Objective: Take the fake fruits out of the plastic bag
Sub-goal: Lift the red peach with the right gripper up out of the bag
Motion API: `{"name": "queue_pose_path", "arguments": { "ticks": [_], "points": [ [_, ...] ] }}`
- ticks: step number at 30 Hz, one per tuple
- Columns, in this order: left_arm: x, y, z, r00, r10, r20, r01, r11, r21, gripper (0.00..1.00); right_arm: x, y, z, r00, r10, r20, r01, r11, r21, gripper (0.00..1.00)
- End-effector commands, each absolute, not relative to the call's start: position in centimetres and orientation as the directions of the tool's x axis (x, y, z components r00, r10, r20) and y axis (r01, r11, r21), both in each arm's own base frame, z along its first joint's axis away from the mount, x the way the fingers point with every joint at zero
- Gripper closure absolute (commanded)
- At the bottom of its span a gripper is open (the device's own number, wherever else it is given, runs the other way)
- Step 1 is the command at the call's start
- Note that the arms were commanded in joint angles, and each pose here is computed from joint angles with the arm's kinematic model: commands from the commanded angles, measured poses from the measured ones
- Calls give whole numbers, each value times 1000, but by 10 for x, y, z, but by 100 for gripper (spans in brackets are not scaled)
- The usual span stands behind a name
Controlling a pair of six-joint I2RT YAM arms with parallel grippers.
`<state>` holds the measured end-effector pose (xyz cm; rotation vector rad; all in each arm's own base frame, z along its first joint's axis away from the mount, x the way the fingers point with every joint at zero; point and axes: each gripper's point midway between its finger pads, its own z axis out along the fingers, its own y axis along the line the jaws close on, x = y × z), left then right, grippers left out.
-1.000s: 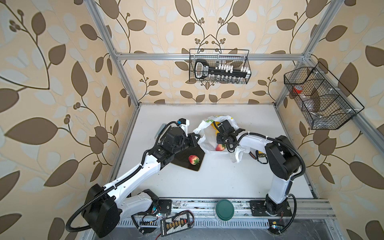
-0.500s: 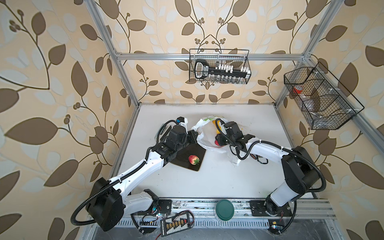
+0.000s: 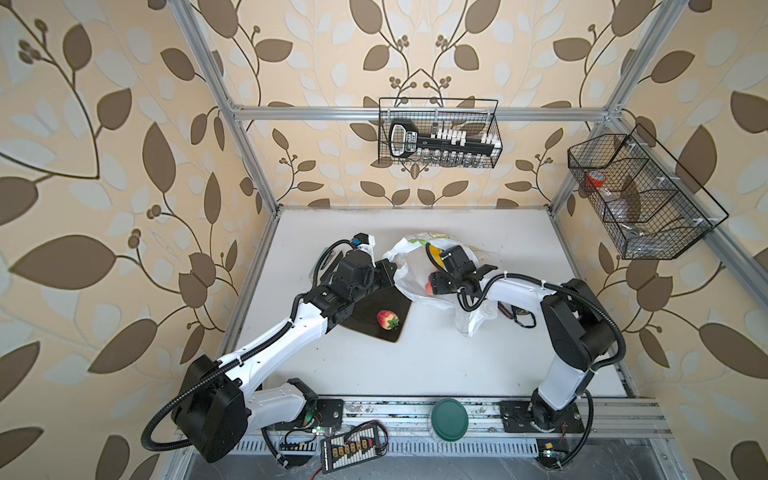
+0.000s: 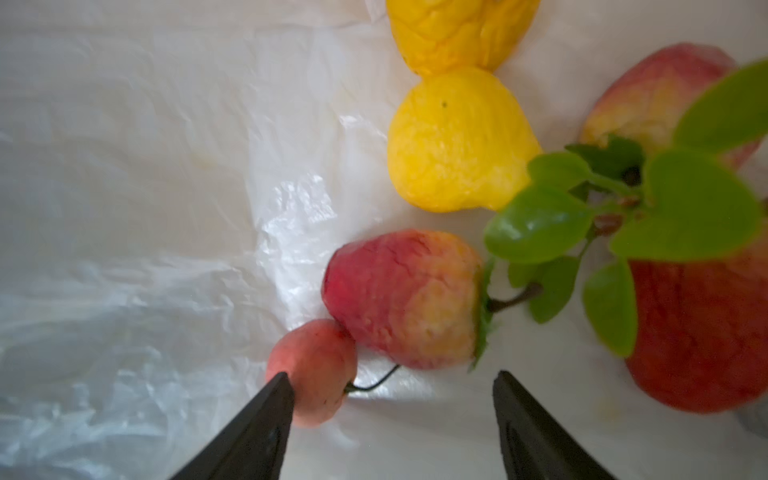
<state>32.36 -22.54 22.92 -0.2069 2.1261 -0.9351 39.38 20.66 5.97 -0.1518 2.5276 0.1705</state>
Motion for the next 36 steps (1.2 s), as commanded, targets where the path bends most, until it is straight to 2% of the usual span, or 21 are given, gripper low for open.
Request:
{"name": "queue_pose_path", "arguments": {
  "ticks": [1, 14, 28, 36],
  "points": [
    [322, -230, 252, -649, -449, -614, 200, 678, -707, 100, 404, 214, 58, -825, -57, -563, -139, 985, 104, 24],
    [321, -231, 249, -655, -445, -610, 199, 677, -709, 100, 380, 246, 45, -864, -89, -495, -202, 963, 179, 42],
    [320, -231, 249, -658, -448, -606, 196, 675, -712, 100, 363, 242, 14, -897, -148, -416, -208, 973, 102, 43],
    [320, -230, 248, -656, -455, -603, 190, 673, -715, 100, 364, 244, 23, -881, -160, -445, -219, 972, 84, 58]
  ]
}}
